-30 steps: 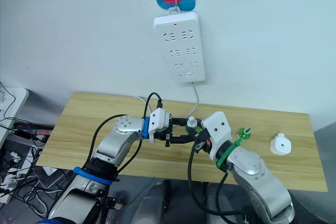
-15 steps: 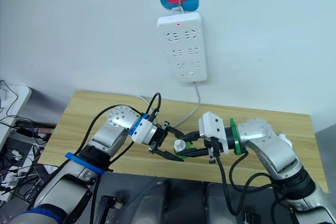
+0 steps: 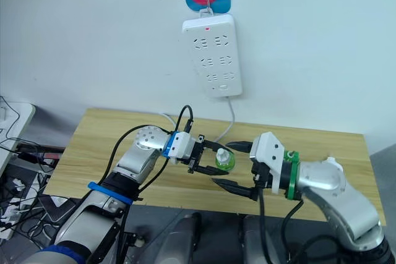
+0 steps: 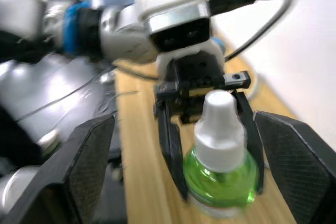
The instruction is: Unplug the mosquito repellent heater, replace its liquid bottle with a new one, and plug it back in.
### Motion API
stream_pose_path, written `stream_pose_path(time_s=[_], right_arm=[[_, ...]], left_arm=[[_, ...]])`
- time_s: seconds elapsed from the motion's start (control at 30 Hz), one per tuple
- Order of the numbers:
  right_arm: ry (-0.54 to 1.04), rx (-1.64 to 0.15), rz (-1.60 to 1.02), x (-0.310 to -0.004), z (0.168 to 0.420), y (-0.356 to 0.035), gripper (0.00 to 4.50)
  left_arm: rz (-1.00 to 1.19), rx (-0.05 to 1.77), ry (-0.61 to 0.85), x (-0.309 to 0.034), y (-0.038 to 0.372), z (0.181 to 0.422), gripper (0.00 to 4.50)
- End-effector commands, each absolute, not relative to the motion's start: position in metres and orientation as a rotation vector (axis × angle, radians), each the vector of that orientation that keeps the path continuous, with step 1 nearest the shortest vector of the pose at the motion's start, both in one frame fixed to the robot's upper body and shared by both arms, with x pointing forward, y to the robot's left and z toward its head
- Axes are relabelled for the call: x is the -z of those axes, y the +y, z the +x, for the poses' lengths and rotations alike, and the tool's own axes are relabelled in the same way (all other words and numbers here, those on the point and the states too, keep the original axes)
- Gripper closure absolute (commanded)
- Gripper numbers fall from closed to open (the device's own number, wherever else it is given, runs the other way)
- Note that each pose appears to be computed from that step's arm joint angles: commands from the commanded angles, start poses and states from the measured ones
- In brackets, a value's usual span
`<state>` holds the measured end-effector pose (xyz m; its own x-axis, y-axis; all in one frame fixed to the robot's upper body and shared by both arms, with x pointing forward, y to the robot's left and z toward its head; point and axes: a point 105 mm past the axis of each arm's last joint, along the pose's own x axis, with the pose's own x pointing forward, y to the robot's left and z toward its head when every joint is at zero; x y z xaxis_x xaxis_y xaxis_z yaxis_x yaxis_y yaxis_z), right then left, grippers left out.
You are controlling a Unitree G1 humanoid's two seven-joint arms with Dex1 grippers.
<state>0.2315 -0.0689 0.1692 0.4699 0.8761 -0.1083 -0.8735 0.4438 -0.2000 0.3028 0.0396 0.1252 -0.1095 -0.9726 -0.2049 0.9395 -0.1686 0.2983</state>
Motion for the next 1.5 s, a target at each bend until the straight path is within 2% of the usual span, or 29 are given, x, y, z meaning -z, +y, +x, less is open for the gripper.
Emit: stream_pose_path(time_s=[0.03,0.13,0.2,0.3,0.5,0.53,0.73,0.87,1.0,1.1,1.23,1.4,1.5], right_arm=[[-0.058,-0.926,-0.250,-0.175,0.235,-0.065,0.02],[-0.078,-0.810,-0.197,-0.177,0.246,-0.057,0.02],[-0.085,-0.768,-0.186,-0.178,0.251,-0.054,0.38],[-0.058,-0.770,-0.188,-0.174,0.251,-0.053,1.29],[-0.028,-0.783,-0.210,-0.166,0.250,-0.055,3.49],[-0.021,-0.788,-0.219,-0.164,0.249,-0.055,3.51],[-0.054,-0.834,-0.230,-0.169,0.247,-0.055,3.51],[-0.142,-1.100,-0.254,-0.185,0.232,-0.042,3.51],[-0.116,-1.505,-0.268,-0.189,0.215,-0.038,3.51],[-0.060,-1.663,-0.306,-0.185,0.227,-0.042,3.51],[-0.063,-1.709,-0.367,-0.184,0.243,-0.042,3.51],[-0.054,-1.688,-0.368,-0.191,0.241,-0.053,1.73],[-0.043,-1.559,-0.391,-0.190,0.235,-0.069,0.64]], left_arm=[[0.392,1.615,-0.136,-0.133,0.037,0.307,2.28],[0.363,1.559,-0.128,-0.134,0.035,0.313,2.28],[0.367,1.559,-0.135,-0.134,0.034,0.312,2.28],[0.366,1.560,-0.132,-0.135,0.034,0.314,2.28],[0.365,1.571,-0.143,-0.137,0.030,0.315,2.28],[0.364,1.571,-0.143,-0.137,0.030,0.314,2.28],[0.361,1.588,-0.130,-0.133,0.032,0.311,2.28],[0.354,1.702,-0.136,-0.134,0.034,0.297,2.28],[0.436,1.889,-0.178,-0.130,0.046,0.273,2.28],[0.508,1.975,-0.150,-0.123,0.054,0.262,2.28],[0.524,1.983,-0.150,-0.125,0.054,0.266,2.28],[0.510,1.946,-0.160,-0.128,0.051,0.275,2.28],[0.495,1.910,-0.167,-0.129,0.049,0.280,2.28]])
